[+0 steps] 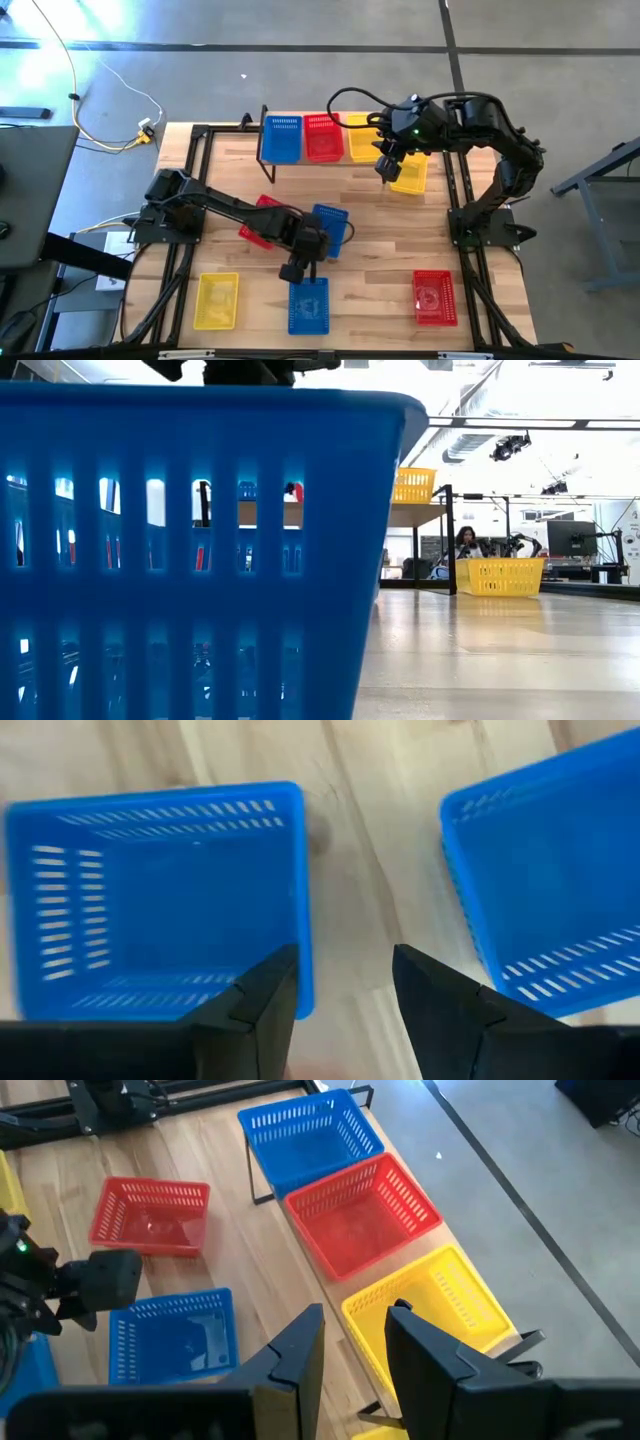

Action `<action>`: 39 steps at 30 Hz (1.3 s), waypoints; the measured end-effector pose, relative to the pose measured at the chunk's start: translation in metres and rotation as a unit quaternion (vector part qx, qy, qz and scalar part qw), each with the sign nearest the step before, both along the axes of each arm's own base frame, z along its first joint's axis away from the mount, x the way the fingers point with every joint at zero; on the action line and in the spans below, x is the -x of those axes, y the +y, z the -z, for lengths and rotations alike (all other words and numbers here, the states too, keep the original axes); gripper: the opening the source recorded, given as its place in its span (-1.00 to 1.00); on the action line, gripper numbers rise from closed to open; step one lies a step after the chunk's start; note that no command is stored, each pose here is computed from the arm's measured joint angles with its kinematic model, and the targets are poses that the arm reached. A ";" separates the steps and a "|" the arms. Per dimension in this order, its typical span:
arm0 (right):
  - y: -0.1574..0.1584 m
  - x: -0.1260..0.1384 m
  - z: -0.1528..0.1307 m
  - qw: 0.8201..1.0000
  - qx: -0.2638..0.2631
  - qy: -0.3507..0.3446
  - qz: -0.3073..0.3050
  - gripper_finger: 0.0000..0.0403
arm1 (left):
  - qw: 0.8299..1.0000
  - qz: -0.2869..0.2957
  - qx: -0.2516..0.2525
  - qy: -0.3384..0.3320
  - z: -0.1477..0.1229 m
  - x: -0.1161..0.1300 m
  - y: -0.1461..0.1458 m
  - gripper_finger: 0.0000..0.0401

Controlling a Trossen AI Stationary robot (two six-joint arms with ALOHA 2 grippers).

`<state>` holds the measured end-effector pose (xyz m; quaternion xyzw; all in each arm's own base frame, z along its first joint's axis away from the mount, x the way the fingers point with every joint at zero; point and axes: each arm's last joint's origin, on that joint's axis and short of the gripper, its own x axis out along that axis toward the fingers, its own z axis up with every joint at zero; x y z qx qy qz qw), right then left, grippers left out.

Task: Stack baskets on shelf by color
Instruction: Stack the top blue basket on top of the blue basket on the shelf

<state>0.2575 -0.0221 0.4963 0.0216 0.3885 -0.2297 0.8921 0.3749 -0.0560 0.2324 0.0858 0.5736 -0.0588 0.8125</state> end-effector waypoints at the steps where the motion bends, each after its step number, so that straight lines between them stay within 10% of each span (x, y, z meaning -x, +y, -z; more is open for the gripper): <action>1: 0.000 0.000 0.000 1.000 0.000 0.000 0.000 -0.52 | 1.000 0.000 0.001 0.002 0.002 -0.001 0.000 -0.26; 29: 0.000 0.000 0.001 1.000 -0.013 -0.005 0.011 -0.52 | 0.998 -0.001 -0.037 0.040 0.044 -0.016 0.000 -0.35; 39: 0.000 0.000 0.001 1.000 -0.013 -0.005 0.011 -0.52 | 0.998 -0.003 -0.039 0.045 0.047 -0.017 0.001 -0.88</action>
